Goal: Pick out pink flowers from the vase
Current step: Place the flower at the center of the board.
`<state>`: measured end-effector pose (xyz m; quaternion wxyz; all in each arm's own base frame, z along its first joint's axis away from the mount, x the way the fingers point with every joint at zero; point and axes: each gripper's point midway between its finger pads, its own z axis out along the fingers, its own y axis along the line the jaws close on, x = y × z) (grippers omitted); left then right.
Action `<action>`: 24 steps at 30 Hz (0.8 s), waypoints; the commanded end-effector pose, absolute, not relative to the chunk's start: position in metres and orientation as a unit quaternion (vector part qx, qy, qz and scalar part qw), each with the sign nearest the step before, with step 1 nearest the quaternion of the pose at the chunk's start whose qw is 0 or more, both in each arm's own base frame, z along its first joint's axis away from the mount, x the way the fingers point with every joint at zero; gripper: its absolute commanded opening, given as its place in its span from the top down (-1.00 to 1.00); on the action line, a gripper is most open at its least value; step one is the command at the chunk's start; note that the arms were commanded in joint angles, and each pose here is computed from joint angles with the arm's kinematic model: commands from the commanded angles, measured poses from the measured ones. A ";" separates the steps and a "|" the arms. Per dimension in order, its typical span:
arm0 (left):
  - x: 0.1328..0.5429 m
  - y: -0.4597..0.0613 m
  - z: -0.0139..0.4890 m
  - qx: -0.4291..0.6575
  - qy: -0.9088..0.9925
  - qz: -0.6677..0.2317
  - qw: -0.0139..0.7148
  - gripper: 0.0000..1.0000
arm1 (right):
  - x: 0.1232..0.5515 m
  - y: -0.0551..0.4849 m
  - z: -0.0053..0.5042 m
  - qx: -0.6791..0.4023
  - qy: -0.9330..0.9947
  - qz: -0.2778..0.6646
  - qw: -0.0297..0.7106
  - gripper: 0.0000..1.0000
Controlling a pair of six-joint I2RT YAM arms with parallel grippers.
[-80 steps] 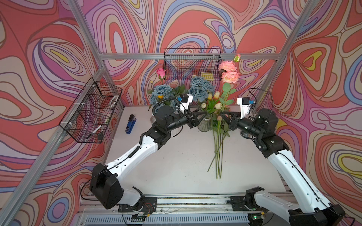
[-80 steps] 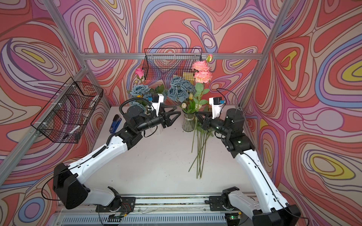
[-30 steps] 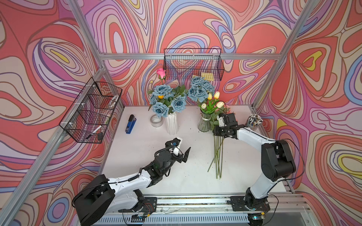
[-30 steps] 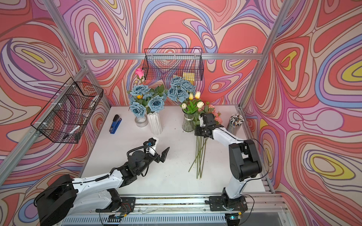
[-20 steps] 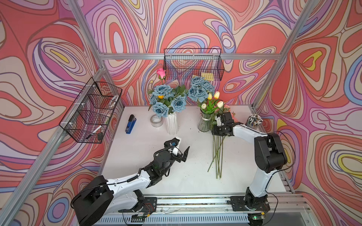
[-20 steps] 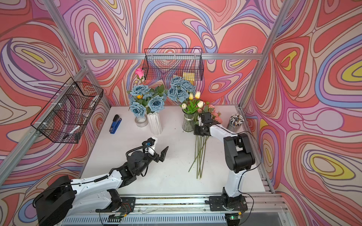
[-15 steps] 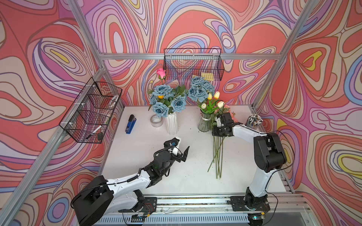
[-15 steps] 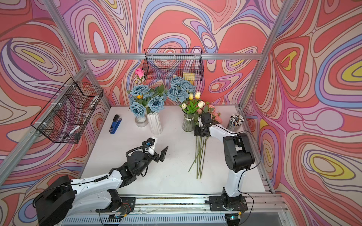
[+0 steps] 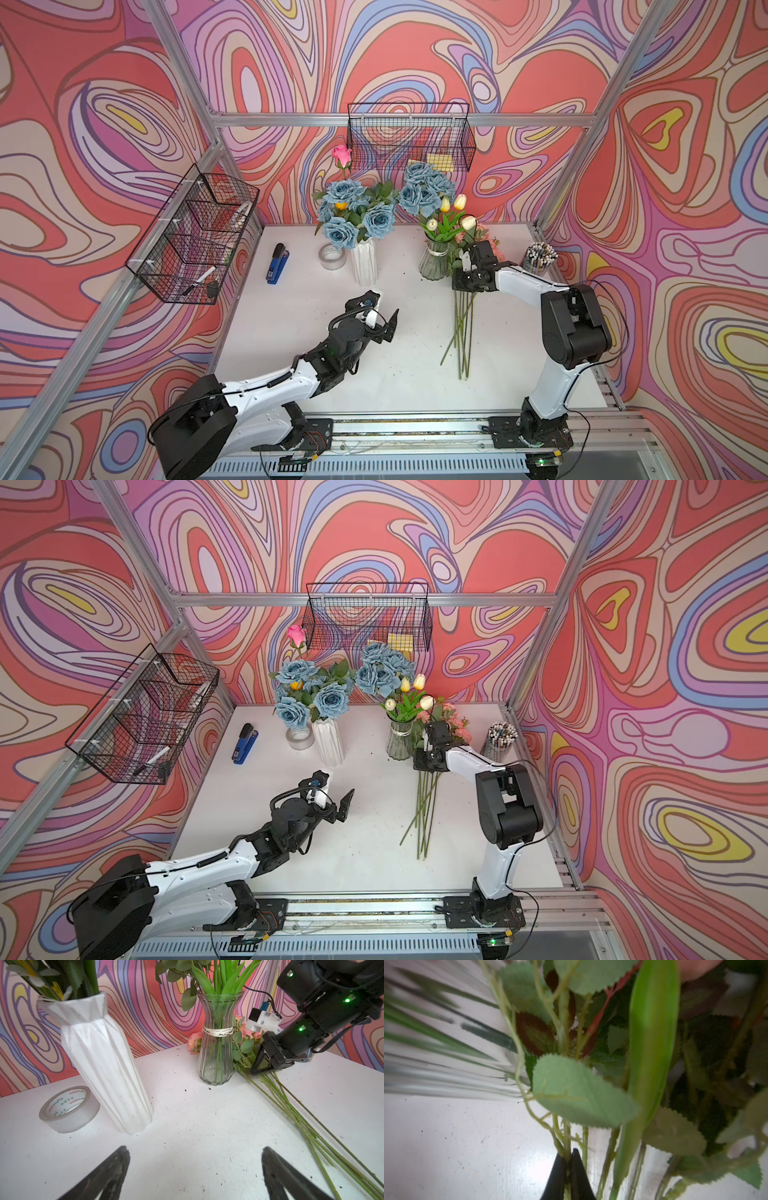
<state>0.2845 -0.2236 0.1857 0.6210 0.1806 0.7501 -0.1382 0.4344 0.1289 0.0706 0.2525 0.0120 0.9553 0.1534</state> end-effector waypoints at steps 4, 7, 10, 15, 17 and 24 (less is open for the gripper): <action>0.288 -0.208 0.203 0.138 0.757 -0.124 0.626 -1.00 | 0.428 0.123 0.117 0.022 0.937 0.168 0.306 0.62; 0.288 -0.201 0.204 0.124 0.765 -0.115 0.622 -0.99 | 0.424 0.117 0.126 0.027 0.933 0.167 0.318 0.49; 0.288 -0.192 0.206 0.105 0.773 -0.105 0.617 -1.00 | 0.419 0.109 0.134 0.033 0.930 0.160 0.330 0.33; 0.290 -0.171 0.212 0.061 0.779 -0.088 0.617 -0.99 | 0.412 0.092 0.149 0.052 0.920 0.152 0.359 0.03; 0.294 -0.162 0.214 0.045 0.783 -0.083 0.615 -1.00 | 0.411 0.084 0.157 0.060 0.914 0.140 0.375 -0.06; 0.313 -0.111 0.224 -0.038 0.801 -0.031 0.596 -1.00 | 0.401 0.045 0.173 0.108 0.888 0.063 0.443 -0.48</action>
